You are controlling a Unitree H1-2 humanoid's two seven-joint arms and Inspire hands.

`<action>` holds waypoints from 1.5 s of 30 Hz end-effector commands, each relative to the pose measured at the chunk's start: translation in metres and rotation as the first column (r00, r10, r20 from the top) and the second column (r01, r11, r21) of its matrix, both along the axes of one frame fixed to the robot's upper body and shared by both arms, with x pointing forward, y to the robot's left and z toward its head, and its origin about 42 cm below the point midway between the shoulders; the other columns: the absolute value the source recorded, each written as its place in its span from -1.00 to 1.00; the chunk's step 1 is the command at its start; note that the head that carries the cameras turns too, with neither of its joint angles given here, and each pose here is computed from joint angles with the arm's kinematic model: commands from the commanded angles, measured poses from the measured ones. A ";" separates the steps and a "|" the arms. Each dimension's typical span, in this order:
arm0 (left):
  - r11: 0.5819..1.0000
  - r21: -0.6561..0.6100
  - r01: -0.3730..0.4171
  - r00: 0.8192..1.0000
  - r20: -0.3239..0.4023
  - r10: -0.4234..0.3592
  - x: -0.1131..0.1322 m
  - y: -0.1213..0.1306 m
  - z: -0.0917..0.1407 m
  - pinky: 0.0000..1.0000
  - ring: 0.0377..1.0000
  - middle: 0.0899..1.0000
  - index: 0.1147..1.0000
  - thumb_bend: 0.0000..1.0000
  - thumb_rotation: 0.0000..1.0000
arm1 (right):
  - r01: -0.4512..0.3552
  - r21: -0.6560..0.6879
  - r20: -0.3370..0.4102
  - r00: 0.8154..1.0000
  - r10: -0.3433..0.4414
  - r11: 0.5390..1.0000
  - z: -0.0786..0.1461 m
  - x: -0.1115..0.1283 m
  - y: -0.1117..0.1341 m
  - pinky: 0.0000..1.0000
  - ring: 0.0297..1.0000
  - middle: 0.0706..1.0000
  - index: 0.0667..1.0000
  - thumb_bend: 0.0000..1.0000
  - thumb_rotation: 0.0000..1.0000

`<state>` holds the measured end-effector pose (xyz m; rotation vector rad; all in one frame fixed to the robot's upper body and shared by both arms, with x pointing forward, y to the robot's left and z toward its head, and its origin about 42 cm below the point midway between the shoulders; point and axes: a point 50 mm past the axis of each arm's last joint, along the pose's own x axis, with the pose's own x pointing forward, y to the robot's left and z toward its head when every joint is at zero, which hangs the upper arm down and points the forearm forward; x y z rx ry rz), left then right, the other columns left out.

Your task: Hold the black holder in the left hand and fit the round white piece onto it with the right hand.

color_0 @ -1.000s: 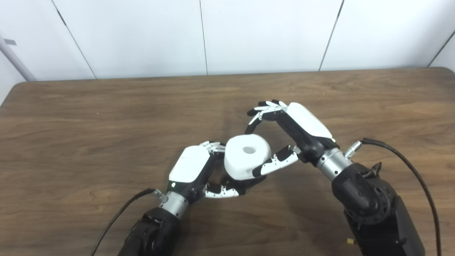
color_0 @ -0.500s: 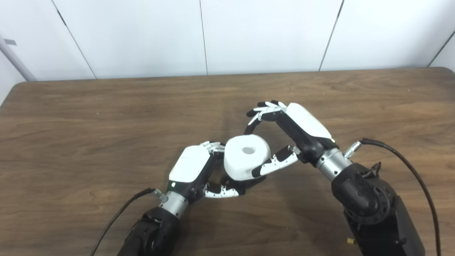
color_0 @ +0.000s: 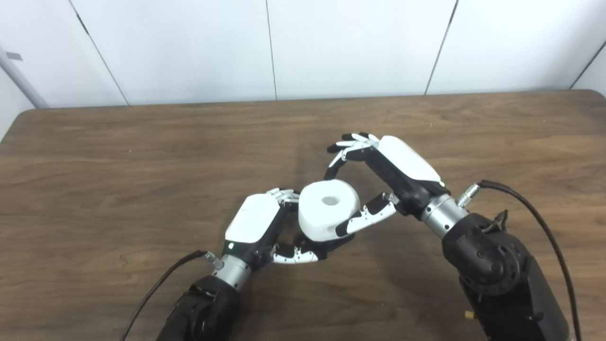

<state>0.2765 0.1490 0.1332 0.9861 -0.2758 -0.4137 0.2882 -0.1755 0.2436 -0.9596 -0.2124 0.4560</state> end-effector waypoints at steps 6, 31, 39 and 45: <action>0.999 0.028 0.019 0.998 -0.068 -0.017 -0.003 0.002 -0.013 0.73 0.62 0.43 -0.17 0.05 -0.89 | -0.008 -0.035 -0.012 1.000 0.008 0.999 0.003 0.002 -0.002 1.00 0.90 0.70 0.20 1.00 -0.49; 0.999 0.035 0.015 0.998 -0.067 -0.012 -0.002 0.002 -0.013 0.77 0.62 0.42 -0.17 0.05 -0.89 | 0.013 -0.050 -0.023 1.000 -0.014 0.999 0.007 0.000 -0.010 1.00 1.00 0.96 0.58 1.00 -0.21; 1.000 0.029 0.011 0.997 -0.073 -0.009 -0.002 0.003 -0.013 0.79 0.63 0.43 -0.17 0.05 -0.89 | 0.039 -0.060 -0.022 0.999 -0.041 0.997 0.014 -0.006 -0.022 1.00 1.00 1.00 0.64 1.00 -0.18; 0.999 0.032 0.008 0.998 -0.070 -0.006 -0.001 0.005 -0.014 0.77 0.62 0.42 -0.17 0.05 -0.89 | 0.065 -0.053 -0.020 0.998 -0.067 0.996 0.017 -0.013 -0.034 1.00 1.00 1.00 0.65 1.00 -0.21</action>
